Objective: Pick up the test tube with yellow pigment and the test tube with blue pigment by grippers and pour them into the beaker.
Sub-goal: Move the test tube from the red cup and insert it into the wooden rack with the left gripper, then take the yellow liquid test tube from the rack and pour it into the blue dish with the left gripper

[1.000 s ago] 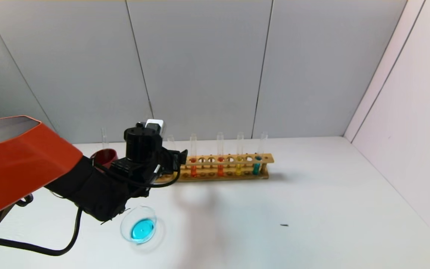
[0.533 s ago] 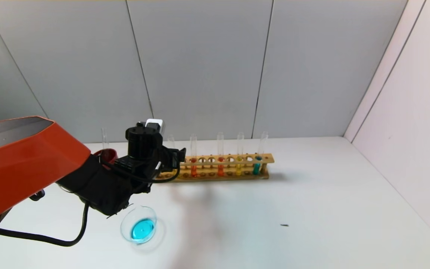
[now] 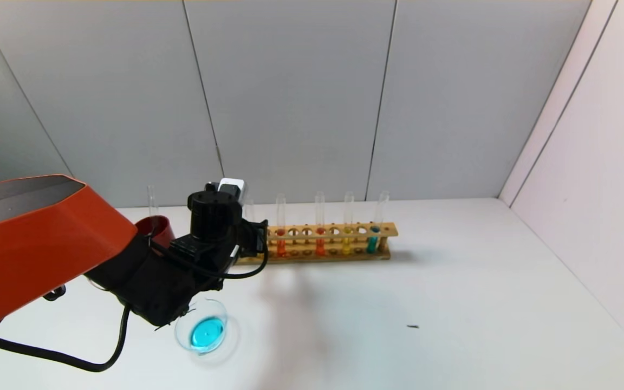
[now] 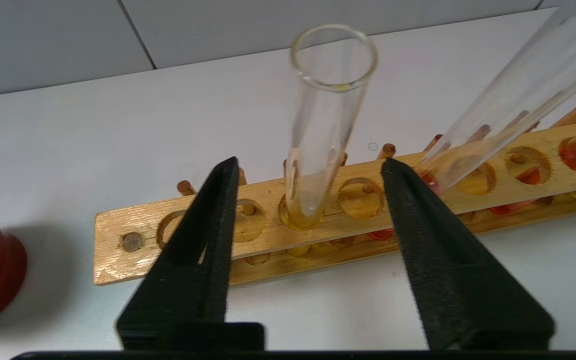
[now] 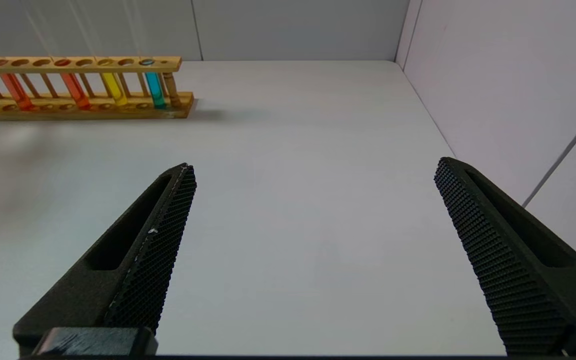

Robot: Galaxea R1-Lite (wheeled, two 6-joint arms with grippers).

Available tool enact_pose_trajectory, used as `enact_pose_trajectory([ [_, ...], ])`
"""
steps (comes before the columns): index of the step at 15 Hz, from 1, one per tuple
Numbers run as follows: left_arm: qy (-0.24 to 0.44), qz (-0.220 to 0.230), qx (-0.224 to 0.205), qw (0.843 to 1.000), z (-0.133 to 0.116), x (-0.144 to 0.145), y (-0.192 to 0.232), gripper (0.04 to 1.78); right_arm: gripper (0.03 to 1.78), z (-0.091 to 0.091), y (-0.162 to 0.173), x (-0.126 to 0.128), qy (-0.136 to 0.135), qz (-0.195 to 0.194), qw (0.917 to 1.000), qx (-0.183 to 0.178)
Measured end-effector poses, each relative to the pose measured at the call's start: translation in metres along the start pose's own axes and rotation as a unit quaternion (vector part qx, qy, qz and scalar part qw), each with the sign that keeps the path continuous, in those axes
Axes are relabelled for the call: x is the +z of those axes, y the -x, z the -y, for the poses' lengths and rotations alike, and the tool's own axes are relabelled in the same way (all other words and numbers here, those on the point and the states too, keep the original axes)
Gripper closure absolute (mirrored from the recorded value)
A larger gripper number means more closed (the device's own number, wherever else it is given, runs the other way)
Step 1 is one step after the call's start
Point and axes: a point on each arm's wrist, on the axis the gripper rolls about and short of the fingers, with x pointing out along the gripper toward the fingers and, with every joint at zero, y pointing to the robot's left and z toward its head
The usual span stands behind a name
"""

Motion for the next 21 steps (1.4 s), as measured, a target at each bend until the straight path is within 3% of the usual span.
enact_pose_trajectory([
  [3, -0.001, 0.0, -0.001, 1.0, 0.001, 0.0, 0.001, 1.39, 0.07, 0.0, 0.0, 0.0, 0.0, 0.0, 1.0, 0.0],
  [5, -0.001, -0.001, 0.0, 1.0, 0.0, 0.0, 0.001, 1.53, 0.07, 0.0, 0.0, 0.0, 0.0, 0.0, 1.0, 0.0],
  [21, -0.005, 0.02, -0.002, 1.0, 0.0, 0.014, 0.007, 1.53, 0.07, 0.0, 0.0, 0.0, 0.0, 0.0, 1.0, 0.0],
])
